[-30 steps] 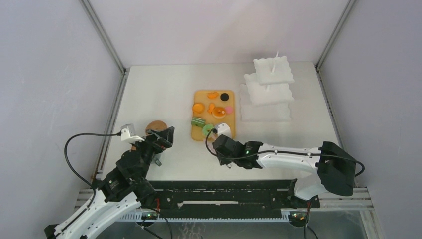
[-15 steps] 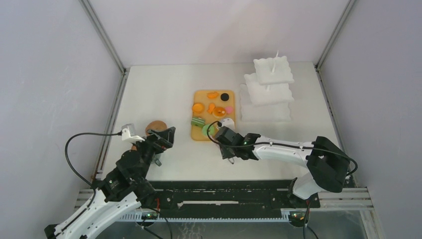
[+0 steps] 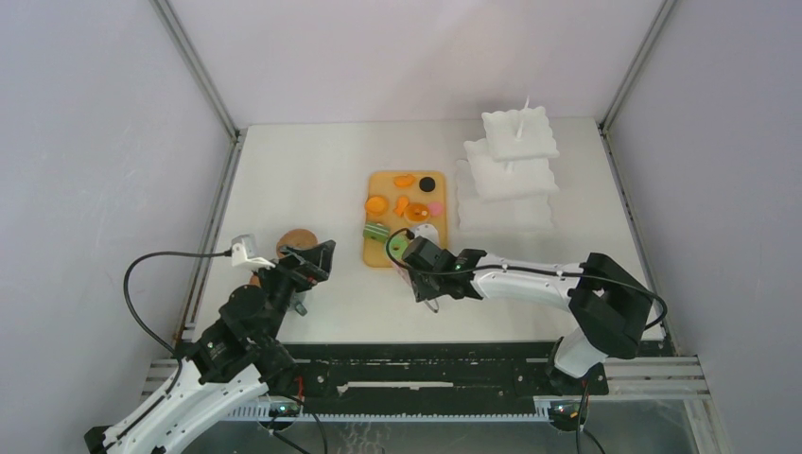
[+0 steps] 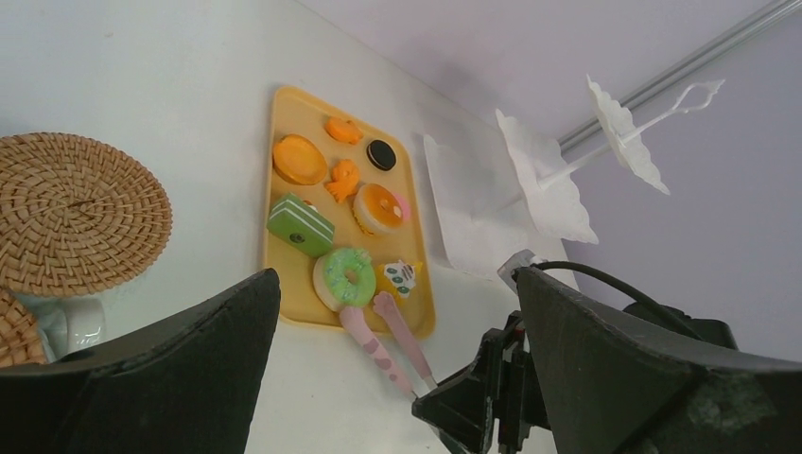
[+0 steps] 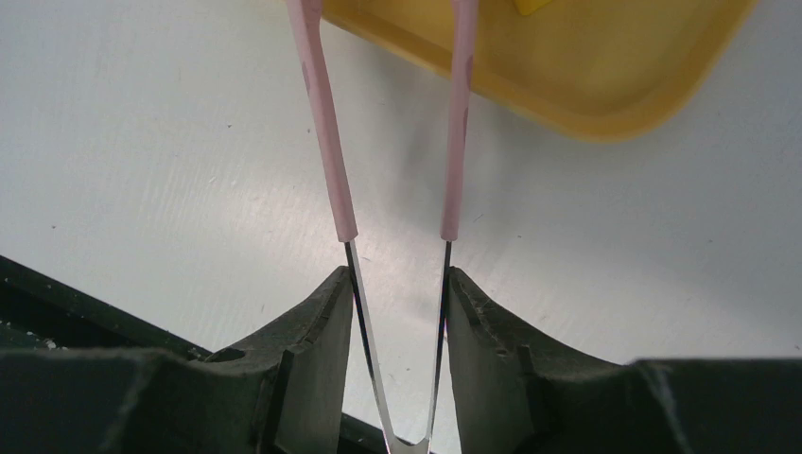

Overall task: Serve the afternoon tea
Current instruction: Place the clamp on the tray.

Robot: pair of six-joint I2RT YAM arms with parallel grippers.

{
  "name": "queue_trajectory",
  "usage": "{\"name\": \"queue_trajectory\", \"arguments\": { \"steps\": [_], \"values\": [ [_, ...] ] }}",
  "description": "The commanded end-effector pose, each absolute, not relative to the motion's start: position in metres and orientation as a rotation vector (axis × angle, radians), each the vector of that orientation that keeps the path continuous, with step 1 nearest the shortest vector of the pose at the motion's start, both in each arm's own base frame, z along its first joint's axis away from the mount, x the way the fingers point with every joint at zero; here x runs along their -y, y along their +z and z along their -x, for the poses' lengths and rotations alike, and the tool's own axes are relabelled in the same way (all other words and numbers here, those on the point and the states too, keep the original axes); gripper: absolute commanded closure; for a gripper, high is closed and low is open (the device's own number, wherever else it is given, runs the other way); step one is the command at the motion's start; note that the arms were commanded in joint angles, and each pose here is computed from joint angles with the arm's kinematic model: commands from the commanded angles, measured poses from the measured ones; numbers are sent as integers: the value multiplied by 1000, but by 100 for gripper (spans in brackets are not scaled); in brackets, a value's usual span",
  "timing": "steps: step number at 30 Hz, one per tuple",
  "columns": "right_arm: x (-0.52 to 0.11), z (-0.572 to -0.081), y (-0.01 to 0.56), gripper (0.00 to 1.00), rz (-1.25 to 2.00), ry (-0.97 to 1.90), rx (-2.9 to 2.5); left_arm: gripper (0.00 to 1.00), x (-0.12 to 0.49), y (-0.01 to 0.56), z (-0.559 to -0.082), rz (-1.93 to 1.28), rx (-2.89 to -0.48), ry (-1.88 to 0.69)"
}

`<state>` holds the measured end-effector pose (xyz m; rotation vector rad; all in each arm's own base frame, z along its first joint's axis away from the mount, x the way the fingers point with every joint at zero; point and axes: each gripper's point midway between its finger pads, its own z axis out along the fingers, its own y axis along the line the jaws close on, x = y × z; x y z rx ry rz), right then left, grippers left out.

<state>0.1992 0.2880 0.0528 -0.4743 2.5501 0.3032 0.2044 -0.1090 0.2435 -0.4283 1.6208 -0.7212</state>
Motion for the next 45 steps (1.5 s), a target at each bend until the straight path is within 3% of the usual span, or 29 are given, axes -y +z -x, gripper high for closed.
{"name": "queue_trajectory", "arguments": {
  "steps": [1,39,45],
  "values": [
    [-303,-212,68,52,435,359,-2518,0,114,256,-206,443,-1583,-779],
    [-316,-263,52,42,438,339,-2564,0,142,240,-218,424,-1633,-824],
    [-314,-261,70,32,516,244,-2475,0,143,237,-220,427,-1637,-816]
  ]
}}
